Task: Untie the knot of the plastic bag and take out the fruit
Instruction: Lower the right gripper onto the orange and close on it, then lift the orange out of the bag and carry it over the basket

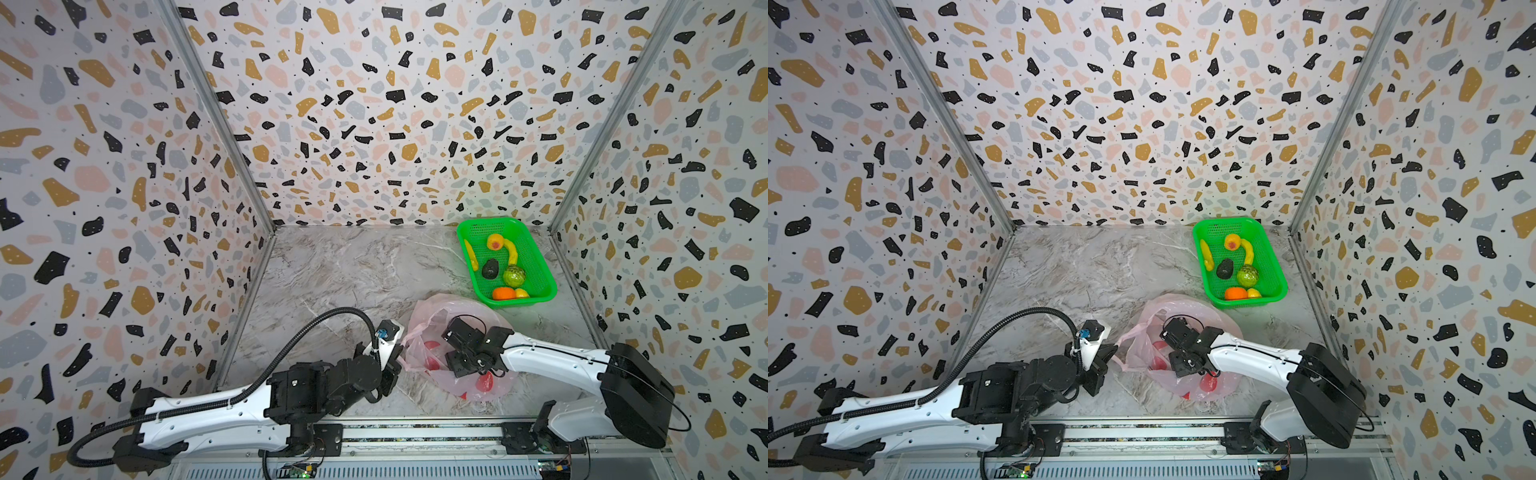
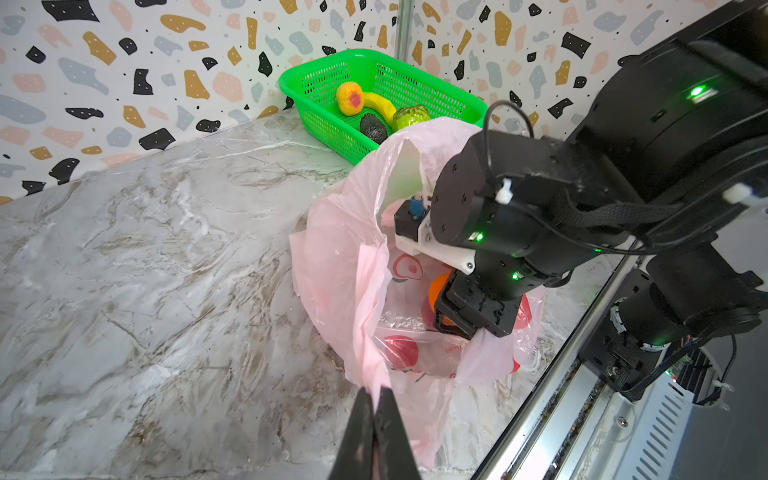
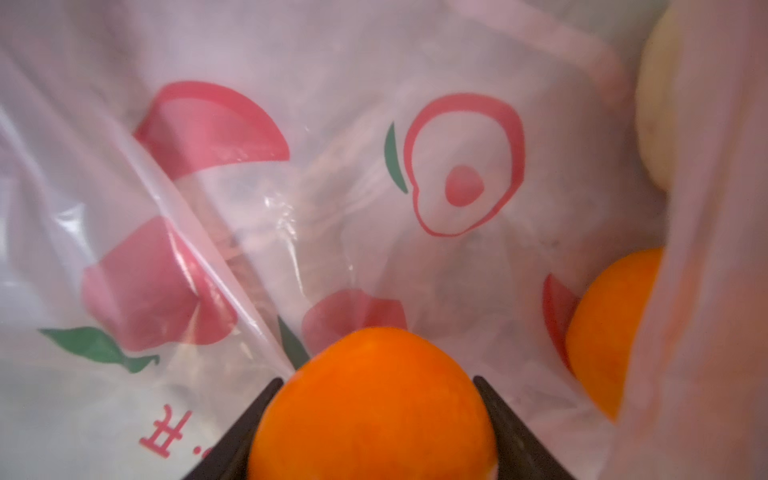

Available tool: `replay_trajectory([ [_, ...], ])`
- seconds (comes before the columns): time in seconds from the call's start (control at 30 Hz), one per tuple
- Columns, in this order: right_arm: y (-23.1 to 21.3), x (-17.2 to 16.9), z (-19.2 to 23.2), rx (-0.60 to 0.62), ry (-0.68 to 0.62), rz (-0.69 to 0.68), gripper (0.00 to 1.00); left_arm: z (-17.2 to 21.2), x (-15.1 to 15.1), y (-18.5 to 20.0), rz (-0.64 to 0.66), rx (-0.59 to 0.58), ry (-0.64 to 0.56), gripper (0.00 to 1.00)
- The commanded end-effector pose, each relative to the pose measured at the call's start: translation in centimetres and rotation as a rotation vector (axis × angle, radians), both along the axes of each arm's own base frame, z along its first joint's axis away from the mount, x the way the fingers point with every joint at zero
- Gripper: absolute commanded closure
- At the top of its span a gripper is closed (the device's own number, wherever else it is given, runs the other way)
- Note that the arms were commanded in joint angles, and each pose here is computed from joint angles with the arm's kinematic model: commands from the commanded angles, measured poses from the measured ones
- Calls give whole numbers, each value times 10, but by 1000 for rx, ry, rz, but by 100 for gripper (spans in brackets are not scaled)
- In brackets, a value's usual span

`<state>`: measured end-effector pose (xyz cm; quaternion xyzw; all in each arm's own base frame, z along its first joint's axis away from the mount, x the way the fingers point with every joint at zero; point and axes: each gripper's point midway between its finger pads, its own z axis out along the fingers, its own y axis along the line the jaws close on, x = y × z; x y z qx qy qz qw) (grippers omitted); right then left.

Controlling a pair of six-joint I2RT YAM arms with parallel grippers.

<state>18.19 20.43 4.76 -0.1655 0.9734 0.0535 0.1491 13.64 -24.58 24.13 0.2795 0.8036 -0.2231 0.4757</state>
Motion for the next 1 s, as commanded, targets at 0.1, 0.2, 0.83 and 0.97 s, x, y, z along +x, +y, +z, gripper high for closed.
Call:
replay_trajectory([
  [0.1, 22, 2, 51, 133, -61, 71, 34, -7, 5, 17, 74, 12, 13, 100],
  [0.2, 27, -5, 66, 191, -65, 107, 34, -10, 7, 23, 105, 15, 14, 100],
  [0.83, 59, -59, 167, 503, 0, 419, 32, 9, 22, 45, 250, 16, -31, 100],
  [0.97, 57, -52, 181, 492, -56, 421, 32, 17, 25, 55, 288, 12, -46, 100],
])
